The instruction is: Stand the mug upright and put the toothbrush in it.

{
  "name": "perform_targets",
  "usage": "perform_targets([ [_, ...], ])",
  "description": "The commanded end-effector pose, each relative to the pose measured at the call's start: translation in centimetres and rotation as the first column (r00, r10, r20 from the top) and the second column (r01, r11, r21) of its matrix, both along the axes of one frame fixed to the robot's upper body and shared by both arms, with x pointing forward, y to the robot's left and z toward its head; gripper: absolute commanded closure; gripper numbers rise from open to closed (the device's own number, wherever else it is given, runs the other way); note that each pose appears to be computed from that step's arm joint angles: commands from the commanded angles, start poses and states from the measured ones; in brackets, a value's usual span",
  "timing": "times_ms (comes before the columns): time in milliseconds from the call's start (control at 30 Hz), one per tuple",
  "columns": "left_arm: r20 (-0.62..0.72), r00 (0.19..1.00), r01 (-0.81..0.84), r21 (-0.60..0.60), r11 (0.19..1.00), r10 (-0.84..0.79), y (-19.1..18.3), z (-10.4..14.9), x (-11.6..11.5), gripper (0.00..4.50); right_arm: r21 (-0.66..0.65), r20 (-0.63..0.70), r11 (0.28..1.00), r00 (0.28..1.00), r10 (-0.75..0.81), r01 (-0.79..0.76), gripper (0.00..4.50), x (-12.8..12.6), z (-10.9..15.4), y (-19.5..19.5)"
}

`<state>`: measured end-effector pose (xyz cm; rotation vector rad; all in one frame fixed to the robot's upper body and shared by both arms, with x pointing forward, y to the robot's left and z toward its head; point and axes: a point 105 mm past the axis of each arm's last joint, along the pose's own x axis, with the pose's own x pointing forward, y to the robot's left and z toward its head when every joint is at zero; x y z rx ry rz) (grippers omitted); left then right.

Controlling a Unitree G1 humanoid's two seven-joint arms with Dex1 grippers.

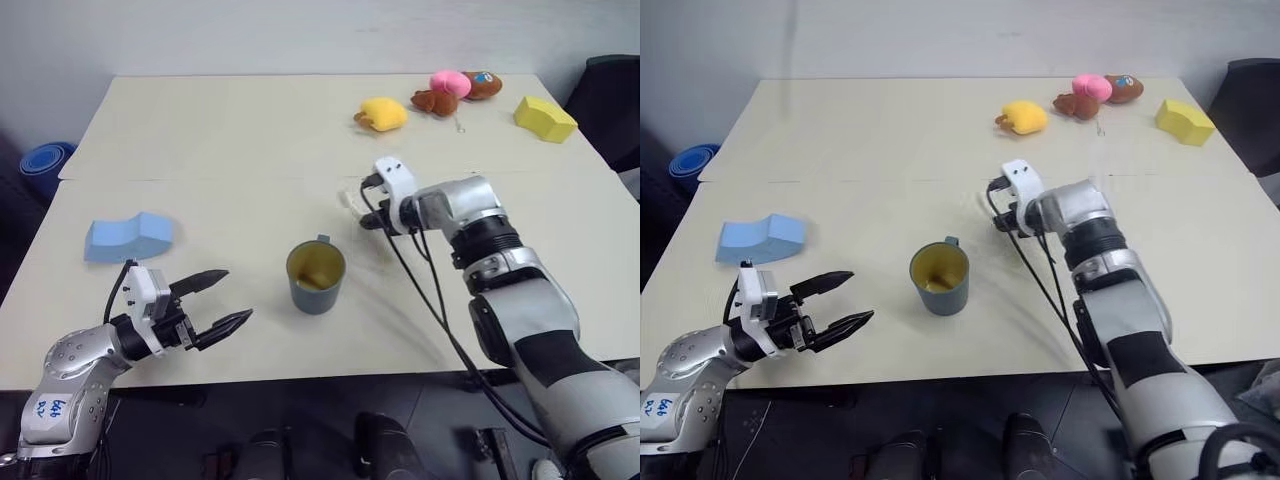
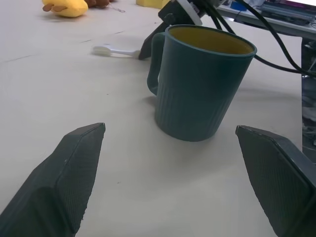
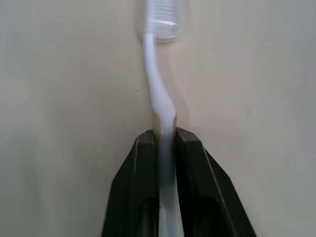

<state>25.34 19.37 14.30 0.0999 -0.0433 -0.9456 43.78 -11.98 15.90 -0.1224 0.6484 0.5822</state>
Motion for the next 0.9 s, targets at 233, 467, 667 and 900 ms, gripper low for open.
perform_targets([
  [233, 0.062, 0.998, -0.018, -0.016, 1.0, 0.019, 0.2, 1.4, 0.1, 0.0, 0.406, 0.654, 0.714, 0.727, 0.209, -0.571, 4.44, -5.7, 12.5, -0.7],
  [467, 0.049, 0.998, 0.039, -0.032, 0.999, -0.038, -0.6, 1.7, 0.1, 0.0, 0.453, 0.843, 0.452, 0.534, 0.062, -0.768, 4.44, -12.1, 15.3, 2.6],
  [667, 0.01, 0.993, 0.114, -0.028, 0.993, -0.114, -1.2, 1.5, -0.4, 0.0, 0.362, 0.876, 0.447, 0.463, 0.137, -0.818, 4.44, -14.5, 11.2, 7.0],
  [900, -0.001, 0.993, 0.116, 0.019, 0.993, -0.116, -1.0, 1.3, -0.5, 0.0, 0.309, 0.873, 0.442, 0.435, 0.22, -0.842, 3.5, -14.9, 7.5, 8.4],
])
